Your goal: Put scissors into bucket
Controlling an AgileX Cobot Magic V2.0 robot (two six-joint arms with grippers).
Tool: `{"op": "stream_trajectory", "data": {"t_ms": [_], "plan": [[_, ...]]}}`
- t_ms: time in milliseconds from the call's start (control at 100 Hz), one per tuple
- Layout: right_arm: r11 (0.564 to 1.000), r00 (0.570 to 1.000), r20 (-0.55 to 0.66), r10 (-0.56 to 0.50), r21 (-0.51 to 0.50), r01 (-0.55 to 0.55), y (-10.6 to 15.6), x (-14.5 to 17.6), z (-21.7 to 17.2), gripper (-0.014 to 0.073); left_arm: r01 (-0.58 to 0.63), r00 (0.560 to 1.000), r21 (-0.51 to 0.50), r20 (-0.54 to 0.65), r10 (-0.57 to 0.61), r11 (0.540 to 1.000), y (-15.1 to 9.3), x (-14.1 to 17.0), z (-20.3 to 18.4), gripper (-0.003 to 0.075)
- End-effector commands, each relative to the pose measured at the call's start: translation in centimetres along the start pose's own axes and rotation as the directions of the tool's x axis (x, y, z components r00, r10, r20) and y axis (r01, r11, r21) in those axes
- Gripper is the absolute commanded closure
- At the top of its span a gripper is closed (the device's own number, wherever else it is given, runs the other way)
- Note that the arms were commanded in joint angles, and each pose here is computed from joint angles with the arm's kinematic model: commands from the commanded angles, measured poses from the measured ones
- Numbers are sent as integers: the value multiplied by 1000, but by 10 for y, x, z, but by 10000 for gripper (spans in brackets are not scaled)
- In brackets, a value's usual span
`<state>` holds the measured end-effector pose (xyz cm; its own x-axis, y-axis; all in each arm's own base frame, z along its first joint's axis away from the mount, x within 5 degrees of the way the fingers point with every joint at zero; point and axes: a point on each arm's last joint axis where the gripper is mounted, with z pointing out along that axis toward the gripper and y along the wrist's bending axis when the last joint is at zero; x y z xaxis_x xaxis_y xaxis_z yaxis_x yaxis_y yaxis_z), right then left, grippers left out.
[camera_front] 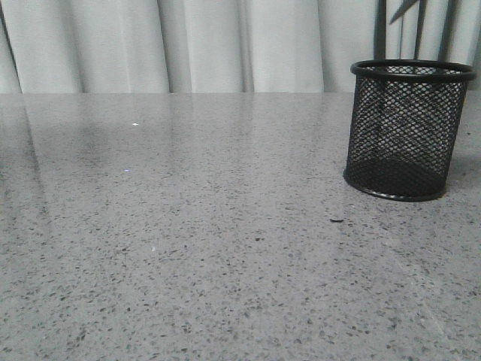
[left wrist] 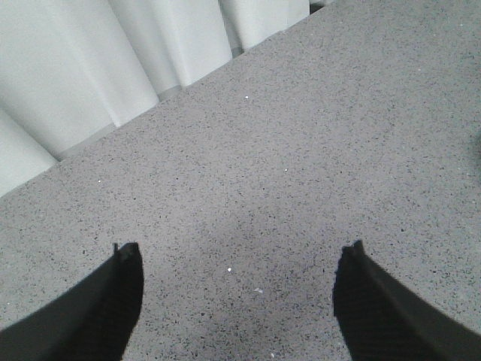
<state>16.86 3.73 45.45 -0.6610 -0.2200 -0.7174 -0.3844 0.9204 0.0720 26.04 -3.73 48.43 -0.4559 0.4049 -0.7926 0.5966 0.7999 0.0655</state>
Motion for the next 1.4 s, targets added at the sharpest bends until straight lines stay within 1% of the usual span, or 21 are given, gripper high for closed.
{"op": "stream_trajectory", "data": {"t_ms": [0, 320, 580, 760, 840, 880, 910, 970, 980, 1030, 1070, 1190, 1310, 1390], "plan": [[1000, 1000, -25, -7, -1, 7, 3, 5, -6, 644, -2, 994, -22, 110, 4, 1000, -8, -12, -20, 228], [1000, 995, -102, 18, -13, -20, -1, 18, 13, 644, -1, 994, -23, 112, 4, 1000, -8, -12, -20, 228], [999, 988, -149, 31, -20, -35, -7, 12, 32, 643, -1, 993, -26, 115, 4, 1000, -7, -12, -20, 228], [997, 982, -189, 0, -74, -14, -6, 6, 54, 637, -1, 993, -26, 115, 4, 1000, -7, -12, -20, 228], [995, 978, -208, 1, -93, -21, -7, 5, 63, 579, -1, 993, -26, 115, 4, 1000, -7, -12, -20, 228], [995, 975, -221, 4, -94, -25, -8, 4, 68, 511, -1, 993, -26, 115, 4, 1000, -7, -12, -20, 228], [995, 974, -225, 5, -94, -27, -9, 4, 70, 477, -1, 993, -26, 115, 4, 1000, -7, -12, -20, 228], [995, 976, -219, 8, -90, -29, -10, 2, 73, 354, -1, 993, -26, 115, 4, 1000, -7, -12, -20, 228], [996, 976, -217, 8, -90, -28, -10, 2, 73, 354, -1, 993, -26, 115, 4, 1000, -7, -12, -20, 228], [996, 980, -200, 10, -85, -27, -11, 1, 73, 269, -1, 994, -24, 114, 4, 1000, -8, -12, -20, 228], [997, 982, -190, 5, -74, -19, -12, -1, 71, 231, -1, 994, -24, 114, 4, 1000, -8, -12, -20, 228], [1000, 987, -161, -29, -10, 27, -16, -10, 61, 223, -1, 994, -23, 112, 4, 1000, -8, -12, -20, 228], [996, 993, -95, -65, 56, 71, -18, -24, 41, 223, -2, 994, -23, 111, 4, 1000, -8, -12, -20, 228], [993, 996, -34, -81, 79, 84, -17, -35, 28, 223, -2, 994, -23, 111, 4, 1000, -8, -12, -20, 230]]}}
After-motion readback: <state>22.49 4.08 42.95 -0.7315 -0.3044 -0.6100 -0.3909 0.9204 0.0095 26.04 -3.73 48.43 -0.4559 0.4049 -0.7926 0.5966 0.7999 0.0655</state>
